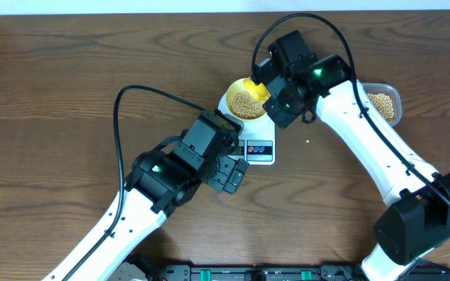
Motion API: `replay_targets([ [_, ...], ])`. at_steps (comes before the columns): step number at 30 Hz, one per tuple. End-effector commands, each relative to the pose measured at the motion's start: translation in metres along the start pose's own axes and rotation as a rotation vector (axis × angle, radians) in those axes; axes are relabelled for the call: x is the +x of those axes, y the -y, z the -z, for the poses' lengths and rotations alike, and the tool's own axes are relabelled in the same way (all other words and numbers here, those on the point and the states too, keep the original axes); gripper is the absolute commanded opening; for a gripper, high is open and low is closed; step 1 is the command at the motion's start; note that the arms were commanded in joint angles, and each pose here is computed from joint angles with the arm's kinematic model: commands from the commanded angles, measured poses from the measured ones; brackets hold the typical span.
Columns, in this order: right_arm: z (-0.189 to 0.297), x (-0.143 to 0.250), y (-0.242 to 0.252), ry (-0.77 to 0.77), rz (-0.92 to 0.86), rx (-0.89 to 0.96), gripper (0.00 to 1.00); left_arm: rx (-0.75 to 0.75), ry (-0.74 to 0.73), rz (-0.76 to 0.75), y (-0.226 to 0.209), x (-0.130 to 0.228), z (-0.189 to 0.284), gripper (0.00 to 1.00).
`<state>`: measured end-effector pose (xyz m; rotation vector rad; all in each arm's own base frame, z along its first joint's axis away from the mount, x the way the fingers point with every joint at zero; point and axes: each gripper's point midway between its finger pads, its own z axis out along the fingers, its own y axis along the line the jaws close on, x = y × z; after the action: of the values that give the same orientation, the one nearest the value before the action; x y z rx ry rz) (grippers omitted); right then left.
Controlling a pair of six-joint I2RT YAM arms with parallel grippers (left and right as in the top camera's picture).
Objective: Scoop item into bowl and weigh 50g on scale
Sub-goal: 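Withdraw the yellow scoop right toward the soybean tub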
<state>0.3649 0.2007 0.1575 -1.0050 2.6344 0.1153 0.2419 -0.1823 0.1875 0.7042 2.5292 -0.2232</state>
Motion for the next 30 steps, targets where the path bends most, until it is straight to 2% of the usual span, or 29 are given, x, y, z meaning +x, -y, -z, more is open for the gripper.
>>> replay_targets([
  [1, 0.017, -0.010, 0.003, 0.045, 0.041, 0.049, 0.01, -0.002, 0.021, -0.006, -0.001, -0.007, 0.005, 0.99],
  [15, 0.017, -0.013, 0.001, 0.056, 0.016, 0.048, 0.01, -0.002, 0.021, -0.005, -0.001, -0.007, 0.005, 0.99],
  [25, 0.019, -0.013, 0.012, 0.088, -0.185, -0.048, 0.01, -0.002, 0.021, -0.005, -0.001, -0.007, 0.005, 0.99],
  [30, 0.025, -0.011, 0.020, 0.120, -0.287, -0.196, 0.01, -0.002, 0.021, -0.006, -0.001, -0.007, 0.005, 0.99],
])
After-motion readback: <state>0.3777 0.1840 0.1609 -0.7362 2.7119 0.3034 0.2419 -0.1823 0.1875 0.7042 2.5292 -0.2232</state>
